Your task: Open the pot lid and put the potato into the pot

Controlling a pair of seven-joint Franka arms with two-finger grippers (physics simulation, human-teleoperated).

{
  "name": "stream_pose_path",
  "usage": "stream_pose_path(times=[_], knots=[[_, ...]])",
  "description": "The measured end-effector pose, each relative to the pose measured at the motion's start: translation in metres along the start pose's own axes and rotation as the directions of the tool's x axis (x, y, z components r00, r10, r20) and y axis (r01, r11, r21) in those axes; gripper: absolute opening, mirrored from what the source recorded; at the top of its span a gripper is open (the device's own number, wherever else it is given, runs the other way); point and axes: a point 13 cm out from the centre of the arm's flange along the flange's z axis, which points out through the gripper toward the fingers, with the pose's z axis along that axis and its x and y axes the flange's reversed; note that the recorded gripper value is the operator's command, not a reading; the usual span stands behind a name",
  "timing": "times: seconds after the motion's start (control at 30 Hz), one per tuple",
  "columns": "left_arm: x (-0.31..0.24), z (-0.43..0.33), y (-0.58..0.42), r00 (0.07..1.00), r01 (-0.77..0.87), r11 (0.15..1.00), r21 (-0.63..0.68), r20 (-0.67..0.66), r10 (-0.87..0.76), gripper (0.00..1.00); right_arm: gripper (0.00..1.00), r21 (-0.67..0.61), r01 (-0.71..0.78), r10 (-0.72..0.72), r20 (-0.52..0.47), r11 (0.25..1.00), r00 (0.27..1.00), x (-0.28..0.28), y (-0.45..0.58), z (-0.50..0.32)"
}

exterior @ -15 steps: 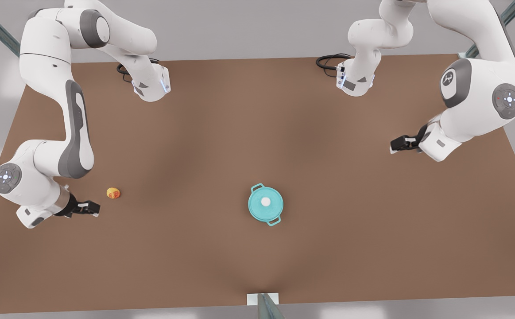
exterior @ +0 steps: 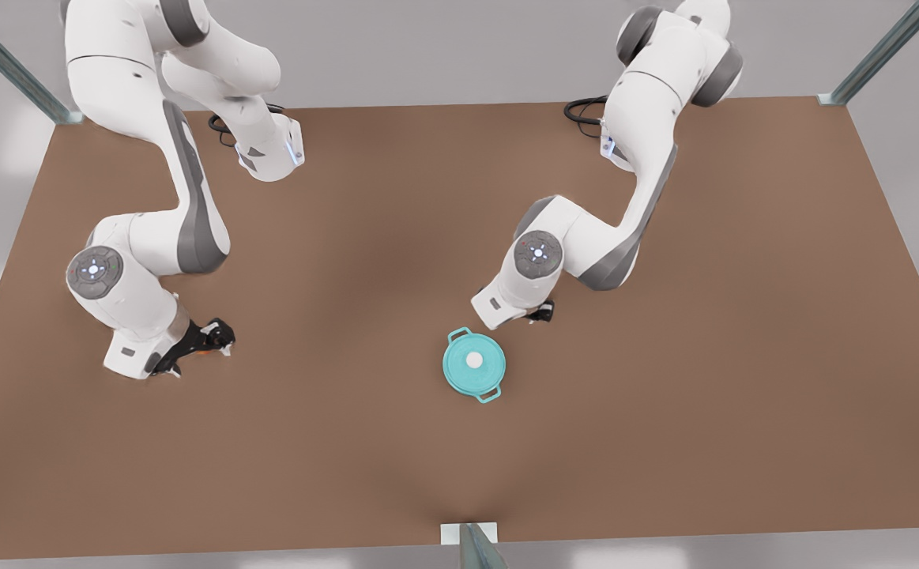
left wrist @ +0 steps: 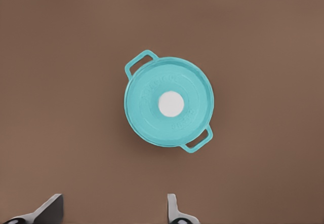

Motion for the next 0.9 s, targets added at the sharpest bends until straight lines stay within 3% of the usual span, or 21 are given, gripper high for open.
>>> stream_pose_path(times=[0.1, 0.23, 0.43, 0.63, 0.9], knots=[[-0.019, 0.026, -0.021, 0.997, 0.063, 0.998, 0.009, 0.053, -0.063, 1.00, 1.00, 0.044, 0.048, -0.045, -0.053, 0.998, 0.998, 0.077, -0.008, 0.020], [-0.049, 0.040, -0.042, 0.982, 0.129, 0.990, 0.048, 0.134, -0.135, 1.00, 1.00, 0.088, 0.100, -0.094, -0.076, 0.991, 0.993, 0.137, -0.044, 0.070], [-0.067, 0.082, -0.043, 0.963, 0.208, 0.975, 0.076, 0.160, -0.218, 1.00, 1.00, 0.133, 0.342, -0.340, -0.043, 0.930, 0.940, 0.113, -0.032, 0.151], [-0.068, 0.108, -0.048, 0.954, 0.236, 0.969, 0.074, 0.170, -0.245, 1.00, 1.00, 0.180, 0.435, -0.442, -0.002, 0.882, 0.897, 0.100, -0.043, 0.174], [-0.063, 0.127, -0.057, 0.948, 0.258, 0.963, 0.074, 0.170, -0.267, 1.00, 1.00, 0.068, 0.459, -0.447, -0.140, 0.886, 0.884, 0.144, -0.048, 0.192]])
